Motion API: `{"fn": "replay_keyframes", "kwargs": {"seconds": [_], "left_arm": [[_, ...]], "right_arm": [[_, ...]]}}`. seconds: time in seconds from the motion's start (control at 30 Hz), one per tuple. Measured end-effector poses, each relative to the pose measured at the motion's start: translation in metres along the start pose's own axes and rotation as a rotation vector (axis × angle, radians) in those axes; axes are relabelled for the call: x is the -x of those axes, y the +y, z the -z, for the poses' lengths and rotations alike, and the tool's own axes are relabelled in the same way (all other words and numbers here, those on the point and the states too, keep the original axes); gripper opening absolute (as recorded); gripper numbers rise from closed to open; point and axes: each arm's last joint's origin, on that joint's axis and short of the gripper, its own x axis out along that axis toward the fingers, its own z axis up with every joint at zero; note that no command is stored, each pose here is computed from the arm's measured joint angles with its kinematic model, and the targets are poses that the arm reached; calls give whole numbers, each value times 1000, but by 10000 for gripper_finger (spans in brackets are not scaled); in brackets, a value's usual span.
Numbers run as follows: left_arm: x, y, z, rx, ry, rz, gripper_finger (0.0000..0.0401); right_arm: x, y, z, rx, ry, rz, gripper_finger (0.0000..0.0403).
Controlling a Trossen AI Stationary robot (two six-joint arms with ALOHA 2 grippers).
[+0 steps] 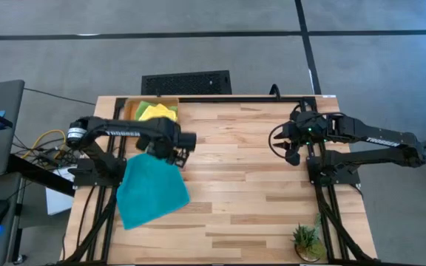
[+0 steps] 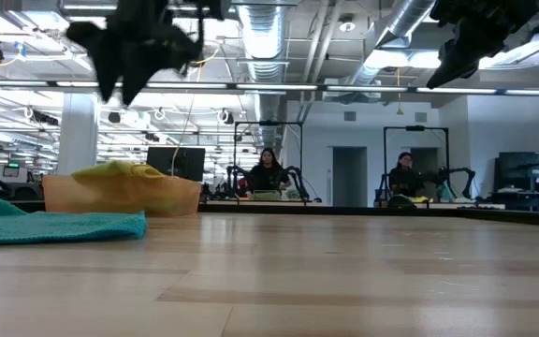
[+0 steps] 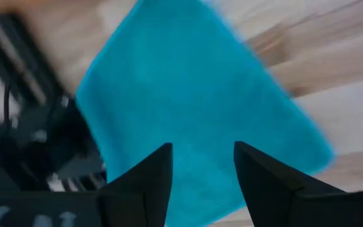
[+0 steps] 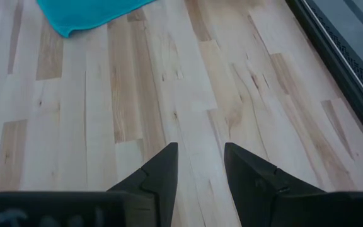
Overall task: Fold microfiber towels
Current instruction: Fold the blue microfiber towel
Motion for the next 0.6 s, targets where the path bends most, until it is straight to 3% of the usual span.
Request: {"fn": "replay_keyframes", "kwargs": {"seconds": [0.2, 0.43, 0.6], "left_arm": [[-49, -12, 15, 72, 36, 3, 161], [-100, -24, 20, 46, 25, 147, 161], [-120, -26, 19, 35, -4, 211, 161]], "right_arm": [[0, 0, 0, 0, 0, 0, 154], [0, 0, 0, 0, 0, -3, 154], [0, 0, 0, 0, -1, -4, 154]]}}
